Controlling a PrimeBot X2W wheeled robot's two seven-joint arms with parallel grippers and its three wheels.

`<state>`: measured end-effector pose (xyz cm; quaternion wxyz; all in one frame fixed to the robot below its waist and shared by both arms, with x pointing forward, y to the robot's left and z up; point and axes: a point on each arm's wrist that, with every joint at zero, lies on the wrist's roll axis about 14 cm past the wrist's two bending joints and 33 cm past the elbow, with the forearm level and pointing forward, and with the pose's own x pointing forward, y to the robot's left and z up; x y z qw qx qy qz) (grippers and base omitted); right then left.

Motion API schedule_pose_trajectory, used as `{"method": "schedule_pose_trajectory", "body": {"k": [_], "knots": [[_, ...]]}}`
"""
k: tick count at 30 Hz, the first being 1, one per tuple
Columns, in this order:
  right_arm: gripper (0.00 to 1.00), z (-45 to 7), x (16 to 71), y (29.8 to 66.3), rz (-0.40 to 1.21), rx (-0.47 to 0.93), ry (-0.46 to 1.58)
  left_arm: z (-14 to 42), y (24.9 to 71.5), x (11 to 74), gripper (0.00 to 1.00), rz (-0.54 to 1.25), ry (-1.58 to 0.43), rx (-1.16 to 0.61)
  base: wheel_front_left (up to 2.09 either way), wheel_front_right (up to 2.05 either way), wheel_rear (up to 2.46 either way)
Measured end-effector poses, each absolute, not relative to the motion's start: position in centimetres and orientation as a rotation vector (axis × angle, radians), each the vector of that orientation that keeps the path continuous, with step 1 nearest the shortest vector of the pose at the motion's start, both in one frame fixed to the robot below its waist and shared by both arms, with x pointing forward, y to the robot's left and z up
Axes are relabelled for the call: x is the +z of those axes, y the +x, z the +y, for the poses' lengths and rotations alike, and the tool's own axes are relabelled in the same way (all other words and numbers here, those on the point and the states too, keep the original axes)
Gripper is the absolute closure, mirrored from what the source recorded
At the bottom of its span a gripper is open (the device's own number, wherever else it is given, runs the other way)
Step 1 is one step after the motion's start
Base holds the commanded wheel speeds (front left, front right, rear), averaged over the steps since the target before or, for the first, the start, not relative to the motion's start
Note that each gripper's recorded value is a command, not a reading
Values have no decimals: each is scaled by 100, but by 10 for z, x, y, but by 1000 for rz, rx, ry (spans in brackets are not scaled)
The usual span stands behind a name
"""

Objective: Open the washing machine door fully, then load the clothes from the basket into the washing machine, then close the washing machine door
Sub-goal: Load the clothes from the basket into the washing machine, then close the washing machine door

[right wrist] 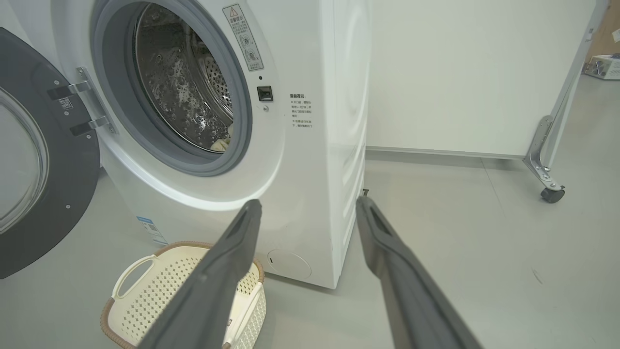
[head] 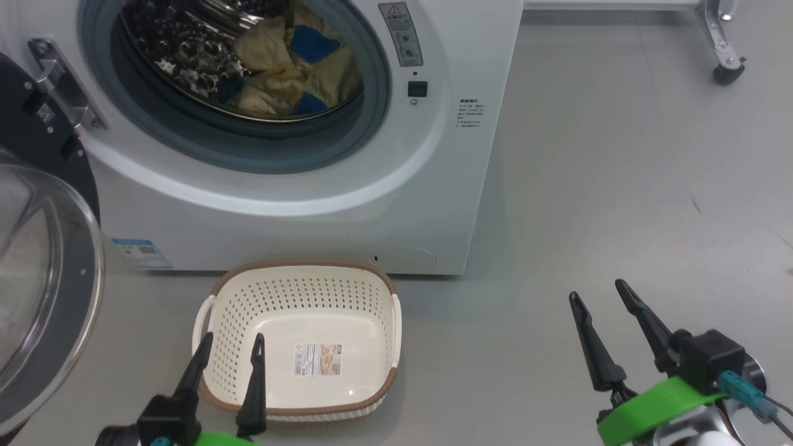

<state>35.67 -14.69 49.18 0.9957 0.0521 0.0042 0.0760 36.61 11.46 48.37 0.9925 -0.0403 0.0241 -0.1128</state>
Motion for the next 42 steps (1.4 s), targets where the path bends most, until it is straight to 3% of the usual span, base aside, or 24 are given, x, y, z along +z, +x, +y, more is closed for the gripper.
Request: {"method": "schedule_pose_trajectory", "body": {"k": [10,42], "knots": [[0,-153,500,336,10,137,92,128,342,487,0,55,-48,-218,0,0,0],[0,-153,504,336,1,140,91,124,340,490,0,48,-53,-233,-19,19,0]]}}
